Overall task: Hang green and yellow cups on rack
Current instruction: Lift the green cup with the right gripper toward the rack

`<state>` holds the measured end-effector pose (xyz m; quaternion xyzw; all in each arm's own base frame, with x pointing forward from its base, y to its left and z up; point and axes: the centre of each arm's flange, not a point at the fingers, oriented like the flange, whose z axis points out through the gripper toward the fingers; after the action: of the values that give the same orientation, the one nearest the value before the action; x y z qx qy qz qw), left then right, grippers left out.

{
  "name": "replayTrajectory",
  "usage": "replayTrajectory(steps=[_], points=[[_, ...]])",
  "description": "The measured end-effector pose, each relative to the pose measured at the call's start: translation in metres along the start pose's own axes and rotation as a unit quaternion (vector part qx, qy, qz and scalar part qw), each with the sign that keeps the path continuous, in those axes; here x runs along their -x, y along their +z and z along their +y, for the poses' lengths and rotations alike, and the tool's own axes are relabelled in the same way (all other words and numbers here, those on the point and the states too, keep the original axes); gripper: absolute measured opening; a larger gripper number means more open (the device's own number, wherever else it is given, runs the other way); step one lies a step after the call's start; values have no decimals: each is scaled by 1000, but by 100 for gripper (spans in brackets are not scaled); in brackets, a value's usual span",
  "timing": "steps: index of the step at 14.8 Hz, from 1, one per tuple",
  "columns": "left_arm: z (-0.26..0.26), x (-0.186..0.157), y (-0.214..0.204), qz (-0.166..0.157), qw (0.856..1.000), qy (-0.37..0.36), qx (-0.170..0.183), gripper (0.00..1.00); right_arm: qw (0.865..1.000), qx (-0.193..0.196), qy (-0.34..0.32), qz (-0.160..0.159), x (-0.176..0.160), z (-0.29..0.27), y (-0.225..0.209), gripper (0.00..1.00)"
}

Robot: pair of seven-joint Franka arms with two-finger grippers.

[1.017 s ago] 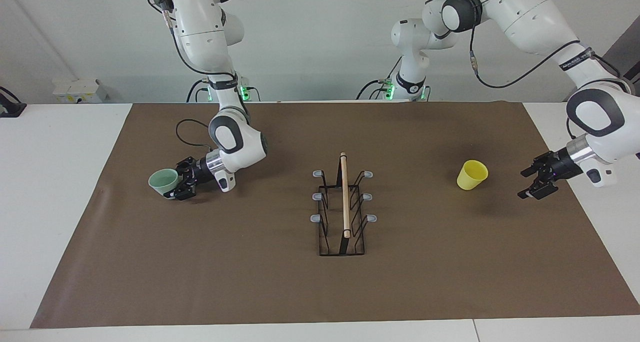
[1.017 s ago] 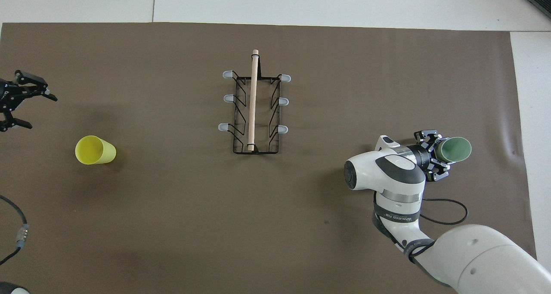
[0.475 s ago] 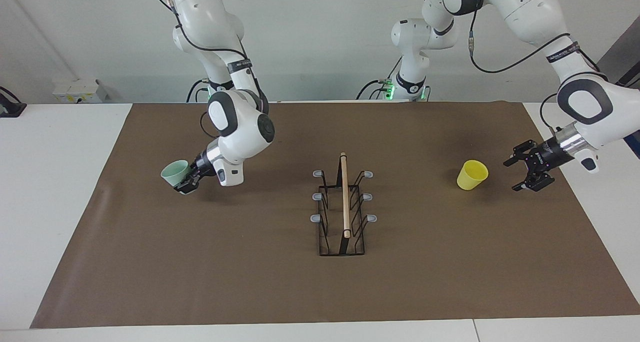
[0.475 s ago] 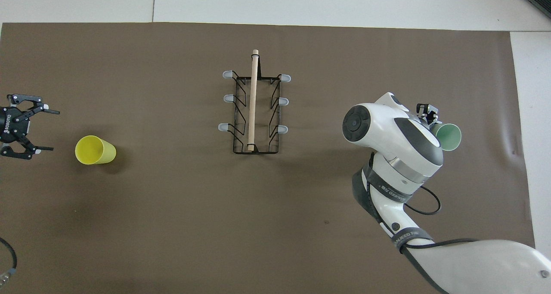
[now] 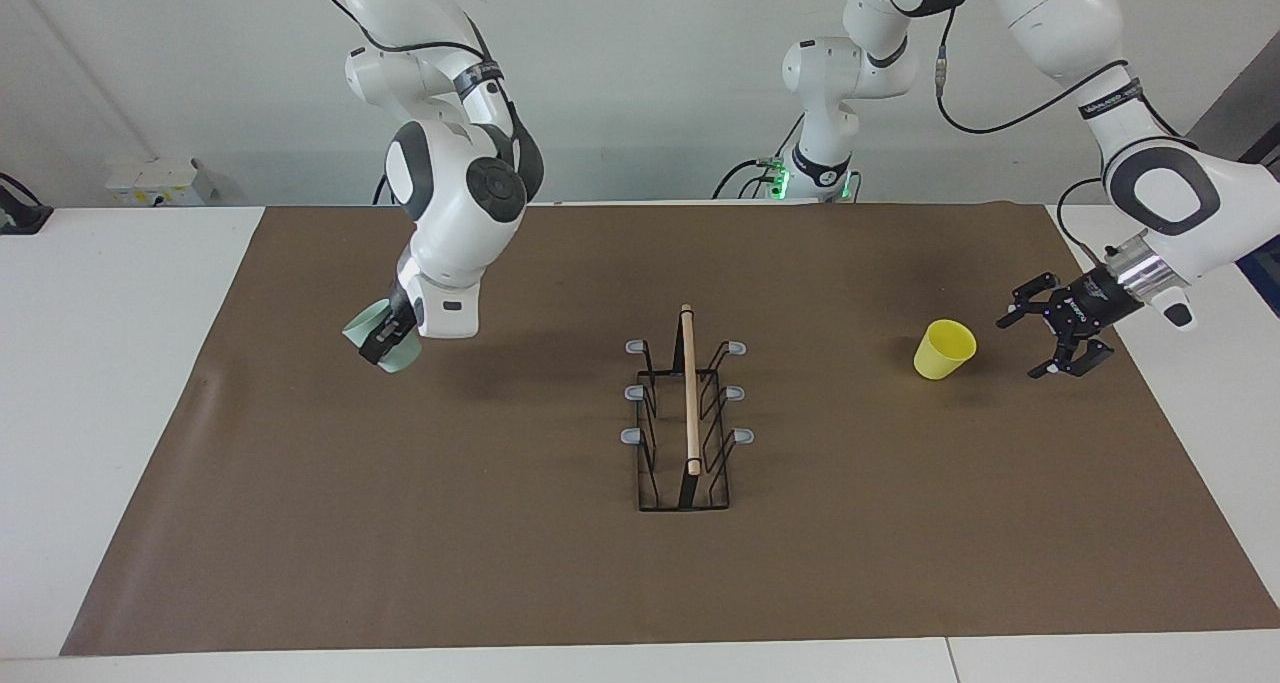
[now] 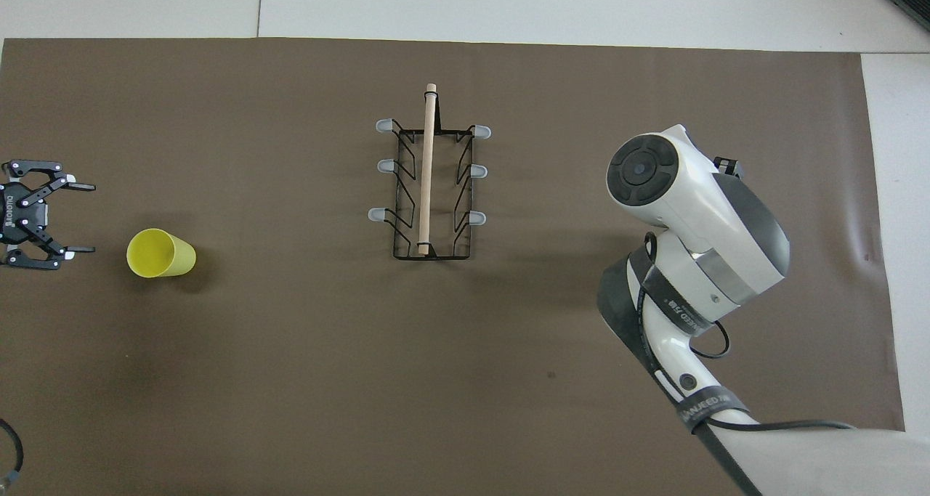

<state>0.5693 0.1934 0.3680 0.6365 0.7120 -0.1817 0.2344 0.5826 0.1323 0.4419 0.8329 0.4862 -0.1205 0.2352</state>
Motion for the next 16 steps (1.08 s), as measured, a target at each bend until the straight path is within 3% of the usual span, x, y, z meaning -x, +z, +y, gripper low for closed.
replayTrajectory(steps=[4, 7, 12, 16], points=[[-25, -39, -3, -21, 998, -60, 26, 100, 989, -40, 75, 120, 32, 16, -46, 69], [-43, -60, 3, -49, 992, -104, 45, 100, 968, -78, 120, 205, 51, 21, -74, 69], [-63, -76, 20, -108, 979, -158, 76, 100, 910, -144, 184, 342, 74, 26, -120, 69], [-72, -90, 14, -122, 979, -130, 101, 100, 849, -189, 227, 438, 84, 28, -150, 69]])
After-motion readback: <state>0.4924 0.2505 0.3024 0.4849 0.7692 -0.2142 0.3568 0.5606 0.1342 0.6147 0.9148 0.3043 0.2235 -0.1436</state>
